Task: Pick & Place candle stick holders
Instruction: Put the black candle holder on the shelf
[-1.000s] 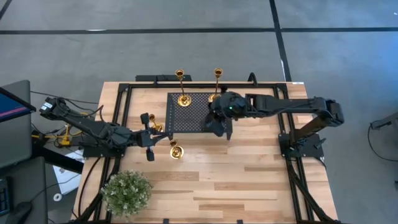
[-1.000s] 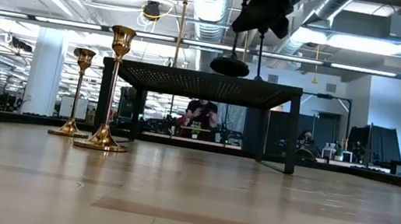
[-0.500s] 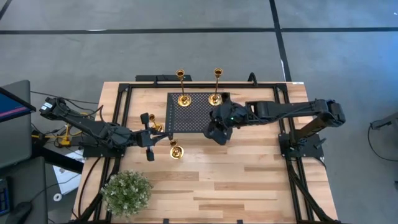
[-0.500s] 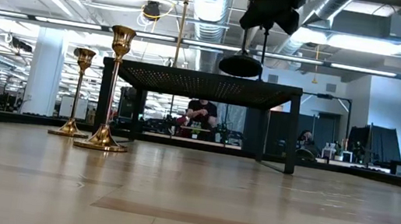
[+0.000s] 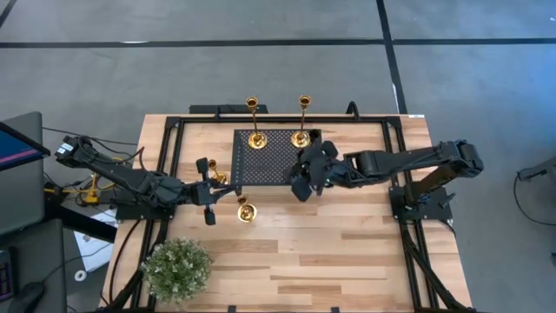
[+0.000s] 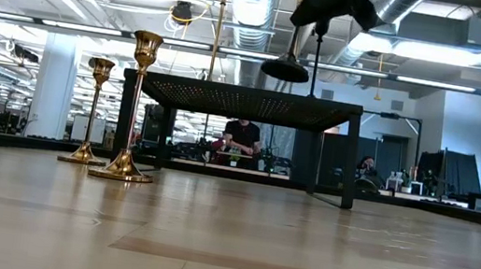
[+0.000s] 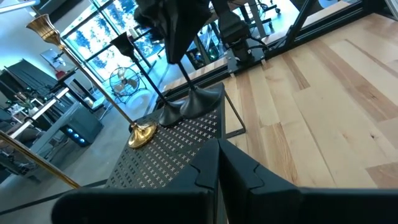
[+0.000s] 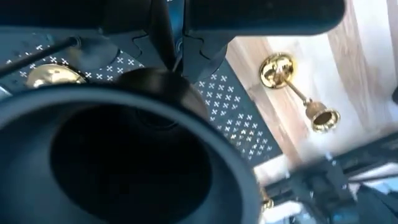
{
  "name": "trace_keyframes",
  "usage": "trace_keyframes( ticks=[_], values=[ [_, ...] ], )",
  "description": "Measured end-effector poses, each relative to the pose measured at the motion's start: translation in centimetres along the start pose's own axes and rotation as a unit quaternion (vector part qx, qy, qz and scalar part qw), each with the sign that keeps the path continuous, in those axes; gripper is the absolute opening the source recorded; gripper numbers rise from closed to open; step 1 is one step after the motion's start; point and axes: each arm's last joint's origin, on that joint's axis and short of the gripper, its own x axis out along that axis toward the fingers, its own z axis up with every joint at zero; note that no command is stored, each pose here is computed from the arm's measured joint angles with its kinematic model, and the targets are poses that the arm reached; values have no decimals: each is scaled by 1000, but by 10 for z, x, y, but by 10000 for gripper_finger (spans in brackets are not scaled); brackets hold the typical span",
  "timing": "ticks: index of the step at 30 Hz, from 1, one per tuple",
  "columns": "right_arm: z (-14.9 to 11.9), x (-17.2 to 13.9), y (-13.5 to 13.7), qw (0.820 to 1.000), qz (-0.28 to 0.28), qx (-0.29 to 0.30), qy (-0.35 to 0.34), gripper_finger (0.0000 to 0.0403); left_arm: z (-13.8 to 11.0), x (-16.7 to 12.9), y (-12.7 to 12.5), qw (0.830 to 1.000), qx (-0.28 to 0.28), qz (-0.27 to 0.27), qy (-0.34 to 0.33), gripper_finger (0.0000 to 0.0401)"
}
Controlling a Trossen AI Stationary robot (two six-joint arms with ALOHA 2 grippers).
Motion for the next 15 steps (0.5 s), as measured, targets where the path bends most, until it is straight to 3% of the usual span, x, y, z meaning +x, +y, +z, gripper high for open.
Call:
trace_keyframes(
  ticks=[8, 15],
  values=[
    [-4, -8, 11, 997, -19, 68, -31, 0, 0, 0, 0, 1000, 0, 0, 0, 8],
    [-2, -5, 7, 996, -27, 73, -30, 0, 0, 0, 0, 1000, 0, 0, 0, 8]
  ],
)
